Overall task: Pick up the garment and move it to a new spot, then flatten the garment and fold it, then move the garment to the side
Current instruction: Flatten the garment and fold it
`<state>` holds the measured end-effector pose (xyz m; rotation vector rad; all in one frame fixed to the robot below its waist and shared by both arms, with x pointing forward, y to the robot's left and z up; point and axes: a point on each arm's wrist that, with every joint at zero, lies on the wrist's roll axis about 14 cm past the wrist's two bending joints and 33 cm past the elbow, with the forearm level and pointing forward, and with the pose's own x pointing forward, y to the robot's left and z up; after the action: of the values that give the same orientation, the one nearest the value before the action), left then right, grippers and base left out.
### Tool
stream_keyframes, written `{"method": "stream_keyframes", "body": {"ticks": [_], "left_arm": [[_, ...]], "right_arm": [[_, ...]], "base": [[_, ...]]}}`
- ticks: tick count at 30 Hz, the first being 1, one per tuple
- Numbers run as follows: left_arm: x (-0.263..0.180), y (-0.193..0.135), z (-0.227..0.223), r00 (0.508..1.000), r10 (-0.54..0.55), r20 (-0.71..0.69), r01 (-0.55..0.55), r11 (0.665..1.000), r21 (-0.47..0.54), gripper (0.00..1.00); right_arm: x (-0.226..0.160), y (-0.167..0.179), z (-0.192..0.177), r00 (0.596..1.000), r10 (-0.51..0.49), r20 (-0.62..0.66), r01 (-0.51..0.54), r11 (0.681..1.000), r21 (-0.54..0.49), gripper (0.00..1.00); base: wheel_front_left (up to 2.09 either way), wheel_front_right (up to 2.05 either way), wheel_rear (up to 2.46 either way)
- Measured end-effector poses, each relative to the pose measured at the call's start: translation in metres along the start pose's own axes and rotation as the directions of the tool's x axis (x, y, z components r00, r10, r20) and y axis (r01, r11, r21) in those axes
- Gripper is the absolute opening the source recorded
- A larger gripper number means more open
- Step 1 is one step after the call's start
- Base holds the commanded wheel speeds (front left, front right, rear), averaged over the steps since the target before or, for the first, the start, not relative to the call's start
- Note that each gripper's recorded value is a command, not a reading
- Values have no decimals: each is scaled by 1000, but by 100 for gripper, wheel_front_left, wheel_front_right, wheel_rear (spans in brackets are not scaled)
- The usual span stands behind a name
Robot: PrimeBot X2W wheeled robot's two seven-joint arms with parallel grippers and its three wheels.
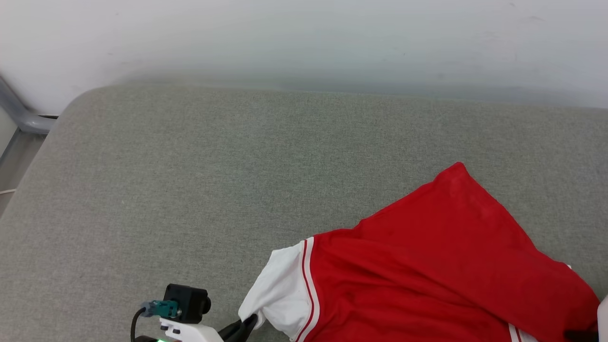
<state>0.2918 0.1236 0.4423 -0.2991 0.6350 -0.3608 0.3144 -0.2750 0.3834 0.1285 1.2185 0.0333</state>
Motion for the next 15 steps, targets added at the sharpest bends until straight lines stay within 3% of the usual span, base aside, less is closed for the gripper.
{"method": "stream_keyframes", "body": {"ticks": [7,15], "left_arm": [[1,2,2,1000,4,0,-4,1000,8,0],[6,5,10,1000,13,2,-13,1000,20,0]], "right_arm": [[-28,23,58,994,44,97,-30,990,-139,100],[-45,84,130,976,136,172,-81,952,-295,100]], "base": [[0,0,0],[0,0,0]]}}
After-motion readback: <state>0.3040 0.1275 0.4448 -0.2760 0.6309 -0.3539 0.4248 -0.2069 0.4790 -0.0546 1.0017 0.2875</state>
